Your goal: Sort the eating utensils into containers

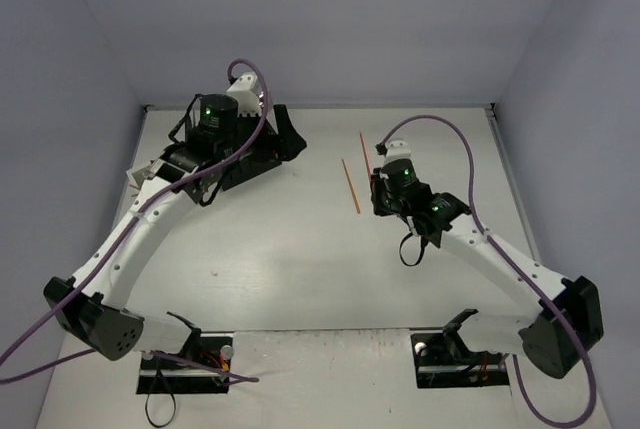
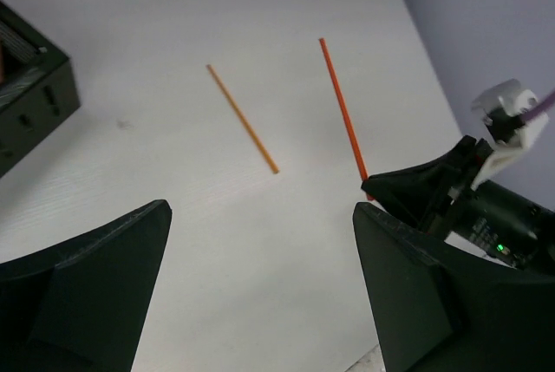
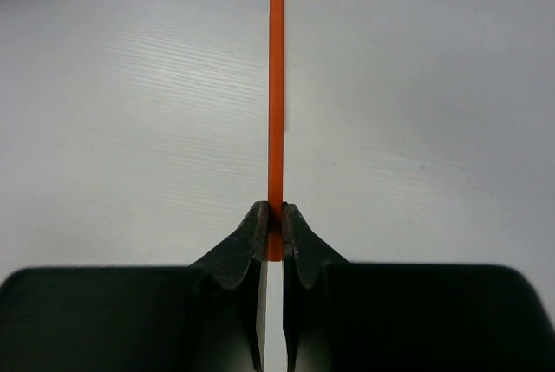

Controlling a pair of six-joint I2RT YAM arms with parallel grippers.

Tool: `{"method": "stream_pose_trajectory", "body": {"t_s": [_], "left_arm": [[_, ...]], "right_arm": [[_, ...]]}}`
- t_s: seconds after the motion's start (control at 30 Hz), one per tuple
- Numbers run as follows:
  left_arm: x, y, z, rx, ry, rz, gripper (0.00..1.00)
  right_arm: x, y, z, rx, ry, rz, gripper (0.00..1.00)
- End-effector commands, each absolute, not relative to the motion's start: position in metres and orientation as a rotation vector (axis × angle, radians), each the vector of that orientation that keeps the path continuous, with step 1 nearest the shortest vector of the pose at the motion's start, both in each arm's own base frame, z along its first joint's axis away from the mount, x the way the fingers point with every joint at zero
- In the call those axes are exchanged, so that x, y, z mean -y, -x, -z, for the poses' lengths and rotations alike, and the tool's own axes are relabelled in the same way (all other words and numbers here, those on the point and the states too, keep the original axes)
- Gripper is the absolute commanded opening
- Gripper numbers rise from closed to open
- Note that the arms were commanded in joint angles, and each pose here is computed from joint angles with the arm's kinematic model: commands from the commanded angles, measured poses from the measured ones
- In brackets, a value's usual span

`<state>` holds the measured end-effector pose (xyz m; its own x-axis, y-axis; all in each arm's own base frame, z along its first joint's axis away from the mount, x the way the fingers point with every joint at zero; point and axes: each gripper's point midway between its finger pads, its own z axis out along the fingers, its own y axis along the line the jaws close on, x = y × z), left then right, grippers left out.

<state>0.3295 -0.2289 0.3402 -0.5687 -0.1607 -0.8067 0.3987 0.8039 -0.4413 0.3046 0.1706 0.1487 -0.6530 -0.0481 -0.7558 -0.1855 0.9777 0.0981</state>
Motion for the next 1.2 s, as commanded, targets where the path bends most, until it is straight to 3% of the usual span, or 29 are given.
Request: {"method": "stream_pose_trajectory", "body": {"t_s": [0.0,0.27,0.53,0.67,0.73,0.87,0.9,0.97,1.07,1.17], "left_arm": [[0.273,-0.331,-0.398,-1.837,-0.195,0.967,0.86],[0.317,-0.332,-0.399,-1.758,-0.229,1.05,0.87],[0.334,-0.344,-0.381,-1.812,-0.193,0.997,0.84],[0.343,-0.346,-0.374,-1.84,-0.177,1.002,0.65],[0.346,-0.345,-0.377,-1.823,-0.177,1.014,0.35],[0.348,-0.342,-0.386,-1.779,-0.18,1.028,0.06],[0.348,-0.341,-0.389,-1.766,-0.18,1.029,0.0],[0.344,-0.341,-0.394,-1.741,-0.173,1.021,0.0],[0.332,-0.339,-0.398,-1.719,-0.162,0.979,0.0],[0.307,-0.343,-0.401,-1.706,-0.138,0.858,0.0]], "right_arm": [[-0.205,-0.3,-0.228,-2.015,0.346,-0.391,0.0],[-0.237,-0.278,-0.294,-1.786,0.485,-0.608,0.0],[-0.245,-0.27,-0.315,-1.725,0.507,-0.677,0.0],[-0.246,-0.268,-0.318,-1.711,0.51,-0.687,0.0],[-0.246,-0.269,-0.317,-1.711,0.513,-0.686,0.0],[-0.247,-0.27,-0.317,-1.709,0.519,-0.682,0.01],[-0.247,-0.271,-0.316,-1.711,0.517,-0.677,0.04],[-0.247,-0.274,-0.315,-1.716,0.512,-0.665,0.1],[-0.25,-0.279,-0.315,-1.722,0.513,-0.659,0.52],[-0.253,-0.285,-0.312,-1.738,0.507,-0.648,0.78]]}}
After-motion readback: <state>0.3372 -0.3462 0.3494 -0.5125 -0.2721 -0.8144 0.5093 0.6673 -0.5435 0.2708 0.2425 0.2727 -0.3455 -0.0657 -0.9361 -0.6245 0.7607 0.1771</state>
